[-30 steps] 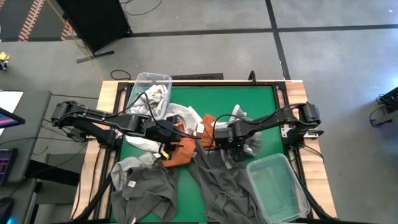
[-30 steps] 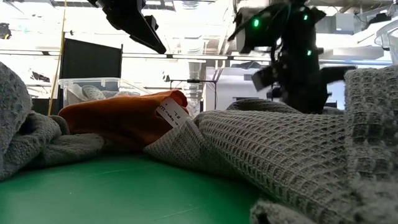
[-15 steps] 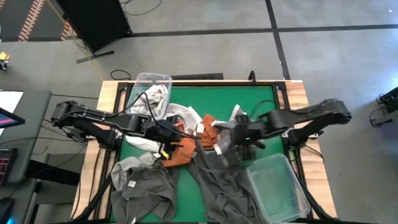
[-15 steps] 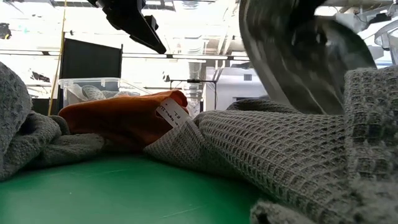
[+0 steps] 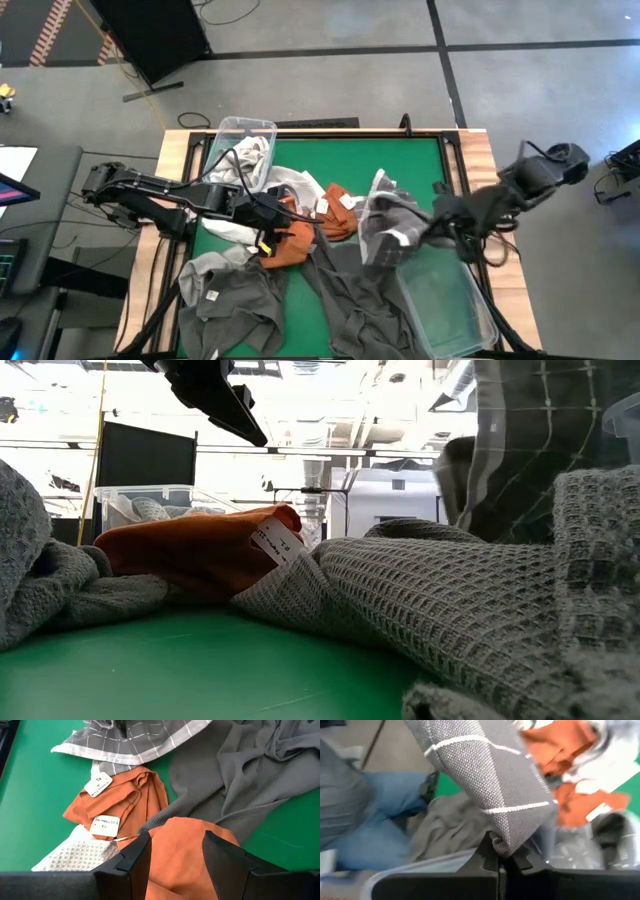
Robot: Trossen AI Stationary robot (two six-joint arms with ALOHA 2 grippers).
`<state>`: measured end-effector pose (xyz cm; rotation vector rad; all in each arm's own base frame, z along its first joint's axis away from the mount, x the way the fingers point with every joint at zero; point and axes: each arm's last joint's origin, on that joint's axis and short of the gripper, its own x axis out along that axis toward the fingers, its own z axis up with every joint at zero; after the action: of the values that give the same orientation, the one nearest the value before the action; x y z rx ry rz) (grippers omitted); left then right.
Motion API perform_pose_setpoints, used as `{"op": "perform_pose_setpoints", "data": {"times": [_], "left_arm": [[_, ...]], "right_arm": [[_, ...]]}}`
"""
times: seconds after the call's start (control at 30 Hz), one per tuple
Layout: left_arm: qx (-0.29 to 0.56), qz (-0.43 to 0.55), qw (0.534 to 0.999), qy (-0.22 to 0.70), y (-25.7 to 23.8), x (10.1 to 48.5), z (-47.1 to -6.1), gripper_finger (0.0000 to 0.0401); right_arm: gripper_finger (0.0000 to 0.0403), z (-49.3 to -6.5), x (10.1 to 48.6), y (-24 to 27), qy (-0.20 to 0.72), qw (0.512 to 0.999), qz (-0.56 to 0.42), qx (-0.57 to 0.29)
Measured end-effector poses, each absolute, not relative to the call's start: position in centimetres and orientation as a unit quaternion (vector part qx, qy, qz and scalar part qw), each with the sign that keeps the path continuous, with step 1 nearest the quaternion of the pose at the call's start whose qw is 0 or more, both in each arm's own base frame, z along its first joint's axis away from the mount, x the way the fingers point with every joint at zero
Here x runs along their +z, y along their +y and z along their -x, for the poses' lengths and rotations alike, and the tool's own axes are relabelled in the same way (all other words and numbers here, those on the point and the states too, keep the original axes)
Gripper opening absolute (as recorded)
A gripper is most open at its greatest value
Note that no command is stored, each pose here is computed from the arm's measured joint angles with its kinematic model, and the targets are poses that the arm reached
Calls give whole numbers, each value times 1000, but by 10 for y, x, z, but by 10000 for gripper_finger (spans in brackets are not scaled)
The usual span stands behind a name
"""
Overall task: Sort towels by color in basket
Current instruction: Put the gray patterned towel into the bottom transparent bin
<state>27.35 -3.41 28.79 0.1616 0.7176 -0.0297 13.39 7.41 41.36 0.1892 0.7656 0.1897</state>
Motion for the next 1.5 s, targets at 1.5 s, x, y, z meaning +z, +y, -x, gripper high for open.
{"op": "perform_pose_setpoints", "data": {"times": [1.5], "left_arm": [[-14, -79, 933, 351, -34, 288, -273, 167]], "right_arm": [[136, -125, 234, 199, 628, 768, -119, -36]]}}
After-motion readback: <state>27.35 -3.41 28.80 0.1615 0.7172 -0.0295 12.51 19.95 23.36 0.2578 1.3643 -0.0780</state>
